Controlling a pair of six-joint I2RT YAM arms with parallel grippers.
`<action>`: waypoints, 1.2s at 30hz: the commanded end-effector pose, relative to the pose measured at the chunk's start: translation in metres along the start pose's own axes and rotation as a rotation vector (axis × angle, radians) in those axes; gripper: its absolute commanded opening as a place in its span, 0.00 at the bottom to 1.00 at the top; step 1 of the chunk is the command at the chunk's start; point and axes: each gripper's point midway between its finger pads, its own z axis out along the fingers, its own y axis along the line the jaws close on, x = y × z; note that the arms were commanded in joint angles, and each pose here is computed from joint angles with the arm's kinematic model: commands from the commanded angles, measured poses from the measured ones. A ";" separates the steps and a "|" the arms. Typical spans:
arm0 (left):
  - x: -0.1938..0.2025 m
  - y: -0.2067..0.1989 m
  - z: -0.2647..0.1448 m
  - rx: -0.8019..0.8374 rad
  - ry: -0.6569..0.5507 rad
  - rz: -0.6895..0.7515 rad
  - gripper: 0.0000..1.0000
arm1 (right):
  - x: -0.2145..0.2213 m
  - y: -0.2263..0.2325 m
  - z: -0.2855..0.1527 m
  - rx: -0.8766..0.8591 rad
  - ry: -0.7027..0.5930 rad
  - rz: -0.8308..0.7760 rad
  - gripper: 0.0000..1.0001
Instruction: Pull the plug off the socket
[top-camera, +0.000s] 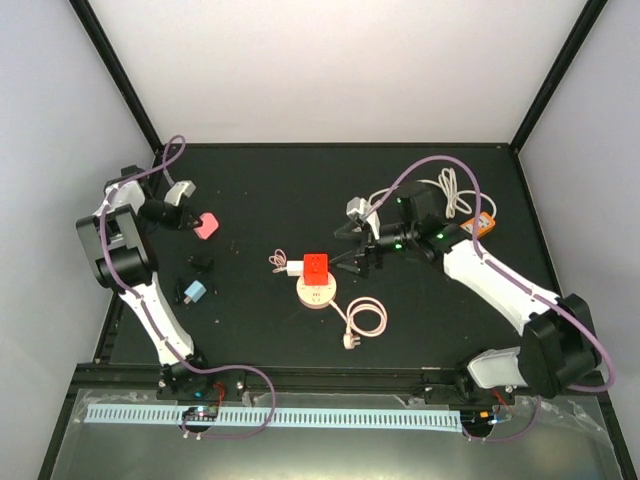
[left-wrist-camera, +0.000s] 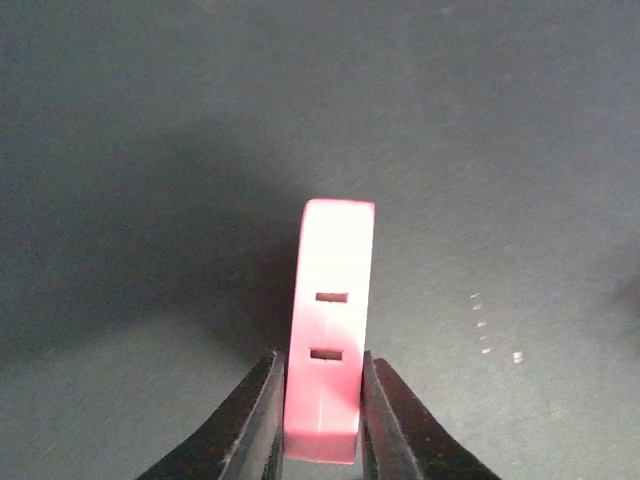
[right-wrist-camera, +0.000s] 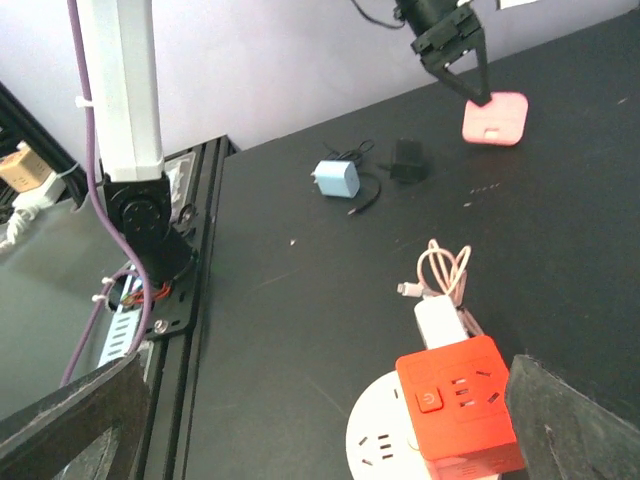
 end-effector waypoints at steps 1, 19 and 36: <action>0.019 0.018 0.004 -0.017 0.058 -0.060 0.27 | 0.012 0.002 0.009 -0.086 0.042 0.006 1.00; -0.005 -0.050 -0.044 0.029 -0.075 0.223 0.94 | 0.054 -0.031 0.022 -0.005 0.169 -0.191 1.00; -0.020 -0.188 -0.073 0.082 -0.251 0.610 0.99 | 0.077 -0.071 0.053 0.007 0.304 -0.234 1.00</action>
